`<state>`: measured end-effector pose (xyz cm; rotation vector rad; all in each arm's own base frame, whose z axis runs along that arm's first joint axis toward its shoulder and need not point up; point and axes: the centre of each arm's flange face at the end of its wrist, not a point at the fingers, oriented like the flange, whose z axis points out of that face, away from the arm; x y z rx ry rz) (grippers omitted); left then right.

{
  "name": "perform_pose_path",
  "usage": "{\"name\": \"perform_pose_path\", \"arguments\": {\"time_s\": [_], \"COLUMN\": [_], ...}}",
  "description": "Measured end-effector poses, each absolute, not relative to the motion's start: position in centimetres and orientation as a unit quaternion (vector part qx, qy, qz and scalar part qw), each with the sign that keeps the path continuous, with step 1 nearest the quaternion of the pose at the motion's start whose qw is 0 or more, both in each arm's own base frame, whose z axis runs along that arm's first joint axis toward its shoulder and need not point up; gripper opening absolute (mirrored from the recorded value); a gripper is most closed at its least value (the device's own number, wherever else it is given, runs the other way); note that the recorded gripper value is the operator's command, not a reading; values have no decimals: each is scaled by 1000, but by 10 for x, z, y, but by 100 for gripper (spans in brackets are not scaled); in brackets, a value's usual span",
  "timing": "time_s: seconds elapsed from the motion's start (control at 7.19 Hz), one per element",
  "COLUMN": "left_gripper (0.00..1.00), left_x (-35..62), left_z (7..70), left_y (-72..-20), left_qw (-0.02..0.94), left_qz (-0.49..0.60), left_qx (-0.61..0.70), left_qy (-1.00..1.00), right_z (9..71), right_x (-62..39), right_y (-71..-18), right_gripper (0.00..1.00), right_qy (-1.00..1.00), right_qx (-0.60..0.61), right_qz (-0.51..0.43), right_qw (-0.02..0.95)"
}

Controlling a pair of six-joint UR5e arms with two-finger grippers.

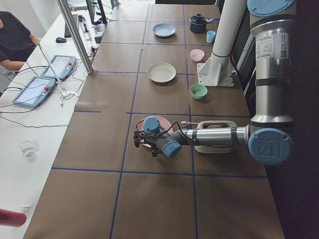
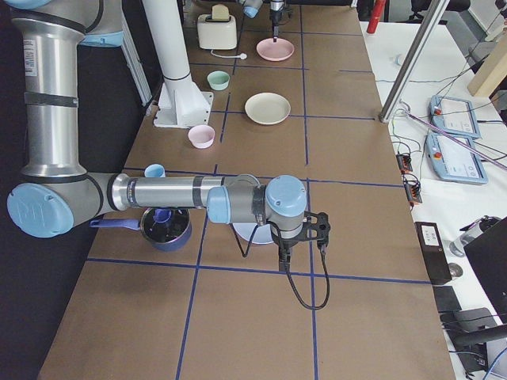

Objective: Stack three plates with pink and blue
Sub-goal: 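Move the left gripper down to the rim of the pink plate and grasp it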

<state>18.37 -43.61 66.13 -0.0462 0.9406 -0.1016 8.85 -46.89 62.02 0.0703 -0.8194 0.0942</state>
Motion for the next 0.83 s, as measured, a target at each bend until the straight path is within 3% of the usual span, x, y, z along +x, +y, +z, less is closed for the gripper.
{"name": "perform_pose_path", "arguments": {"time_s": [0.28,0.42,0.83], "left_gripper": [18,7,0], "left_x": [185,185,185], "left_z": [661,661,658], "left_y": [-435,-435,-432], "left_qw": [890,889,886], "left_qz": [-47,-47,-40], "left_qx": [-24,-25,-28], "left_qy": [454,454,461], "right_z": [620,620,617], "right_x": [89,89,89], "right_y": [-469,-469,-472], "right_gripper": [100,100,100], "right_qy": [-398,-398,-398], "right_qx": [35,35,37], "right_qz": [45,45,45], "right_qw": [916,916,916]}}
